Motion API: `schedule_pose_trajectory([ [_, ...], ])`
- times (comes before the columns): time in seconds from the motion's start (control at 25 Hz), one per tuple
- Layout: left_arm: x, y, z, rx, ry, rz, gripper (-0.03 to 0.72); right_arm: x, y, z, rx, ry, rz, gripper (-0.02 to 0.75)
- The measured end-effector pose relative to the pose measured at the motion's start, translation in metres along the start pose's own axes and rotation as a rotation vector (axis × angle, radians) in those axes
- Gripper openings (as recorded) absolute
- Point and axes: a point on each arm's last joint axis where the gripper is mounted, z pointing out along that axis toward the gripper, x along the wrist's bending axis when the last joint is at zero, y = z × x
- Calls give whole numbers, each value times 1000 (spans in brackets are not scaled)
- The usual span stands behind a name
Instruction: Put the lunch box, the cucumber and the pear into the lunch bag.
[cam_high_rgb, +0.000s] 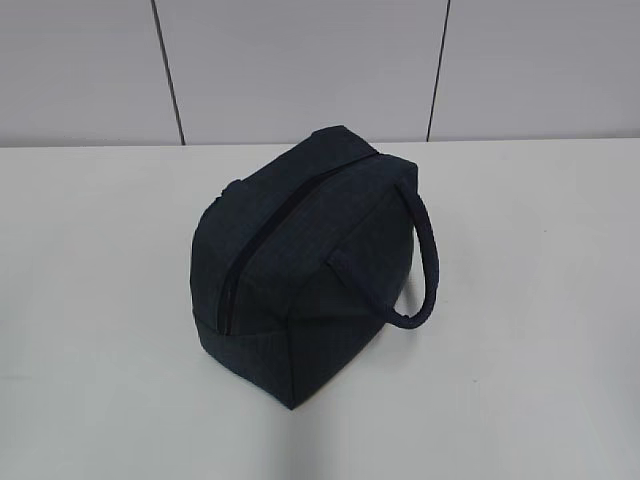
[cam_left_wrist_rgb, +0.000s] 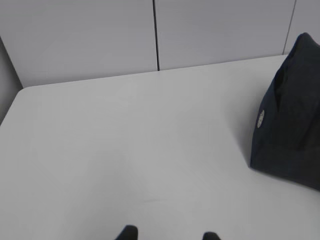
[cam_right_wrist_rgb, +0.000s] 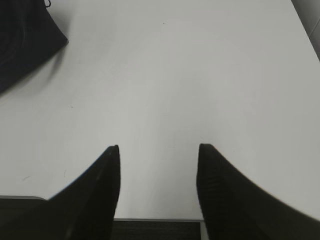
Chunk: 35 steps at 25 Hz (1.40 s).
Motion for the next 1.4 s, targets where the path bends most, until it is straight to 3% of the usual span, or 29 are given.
schedule_pose_trajectory([
  [0.24, -1, 0, 0, 3, 50, -27, 242, 0, 0, 0, 0, 0, 0, 391],
  [1.4, -1, 0, 0, 4, 52, -28, 242, 0, 0, 0, 0, 0, 1, 391],
])
